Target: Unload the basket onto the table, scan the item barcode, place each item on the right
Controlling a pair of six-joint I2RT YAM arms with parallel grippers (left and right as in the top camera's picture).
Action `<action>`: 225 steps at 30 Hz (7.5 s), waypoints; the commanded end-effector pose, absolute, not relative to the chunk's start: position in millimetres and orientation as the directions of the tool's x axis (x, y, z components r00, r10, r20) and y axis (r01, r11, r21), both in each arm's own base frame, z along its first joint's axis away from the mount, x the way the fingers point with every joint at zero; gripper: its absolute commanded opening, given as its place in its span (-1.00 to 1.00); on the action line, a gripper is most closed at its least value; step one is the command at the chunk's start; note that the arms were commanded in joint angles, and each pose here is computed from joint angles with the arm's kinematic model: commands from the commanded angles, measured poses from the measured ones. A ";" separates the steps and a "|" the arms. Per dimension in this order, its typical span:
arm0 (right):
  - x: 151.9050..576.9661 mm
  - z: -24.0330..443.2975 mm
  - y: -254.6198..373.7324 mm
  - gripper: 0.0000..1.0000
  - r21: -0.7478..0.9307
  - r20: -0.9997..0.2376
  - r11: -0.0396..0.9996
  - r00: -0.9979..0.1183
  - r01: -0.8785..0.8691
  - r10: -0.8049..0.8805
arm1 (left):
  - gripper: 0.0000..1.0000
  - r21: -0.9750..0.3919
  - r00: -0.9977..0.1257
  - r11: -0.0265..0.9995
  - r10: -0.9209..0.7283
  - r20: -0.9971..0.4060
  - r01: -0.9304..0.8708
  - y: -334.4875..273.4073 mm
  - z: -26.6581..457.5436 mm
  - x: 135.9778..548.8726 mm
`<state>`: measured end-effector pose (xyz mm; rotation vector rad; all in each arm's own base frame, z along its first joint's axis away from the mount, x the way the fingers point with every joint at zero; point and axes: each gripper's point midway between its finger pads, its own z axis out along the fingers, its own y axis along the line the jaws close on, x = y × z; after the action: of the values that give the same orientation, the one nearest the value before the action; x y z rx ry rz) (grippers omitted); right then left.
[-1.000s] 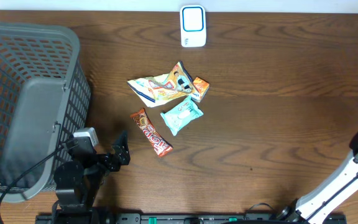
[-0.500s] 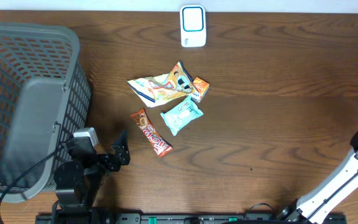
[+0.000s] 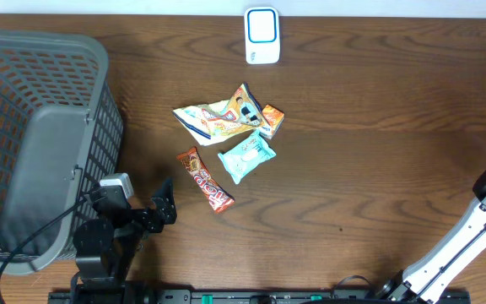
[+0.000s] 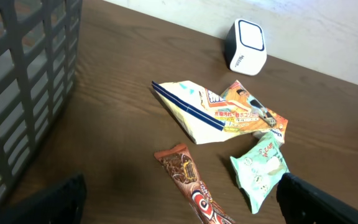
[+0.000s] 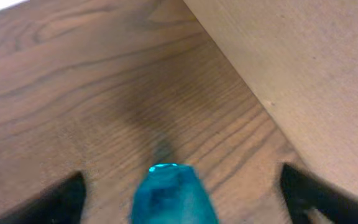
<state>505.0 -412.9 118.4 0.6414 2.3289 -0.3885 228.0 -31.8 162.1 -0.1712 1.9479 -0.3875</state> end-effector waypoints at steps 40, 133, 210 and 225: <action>485.6 120.9 178.5 0.43 0.440 -0.157 0.888 -0.985 -0.135 -0.072 | 0.96 -0.333 -0.399 0.941 -0.283 -0.872 0.059 -31.0 160.6 228.1; 191.5 200.2 225.9 -0.98 0.885 -0.466 -0.113 -0.855 -0.452 -0.226 | 0.96 -0.333 -0.399 0.941 -0.283 -0.872 0.059 -31.0 160.6 228.1; 643.6 153.4 222.8 -0.98 -0.824 -0.402 0.517 -0.404 -0.232 -0.822 | 0.96 -0.333 -0.399 0.941 -0.283 -0.872 0.059 -31.0 160.6 228.1; 626.6 182.7 204.3 -0.99 -0.813 -0.407 0.546 -0.471 -0.205 -0.783 | 0.96 -0.333 -0.400 0.941 -0.283 -0.872 0.059 -31.0 160.5 228.1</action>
<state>628.3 226.0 126.4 -0.9318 1.9816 -0.8780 228.1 -31.8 161.9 -0.1715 1.9491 -0.3875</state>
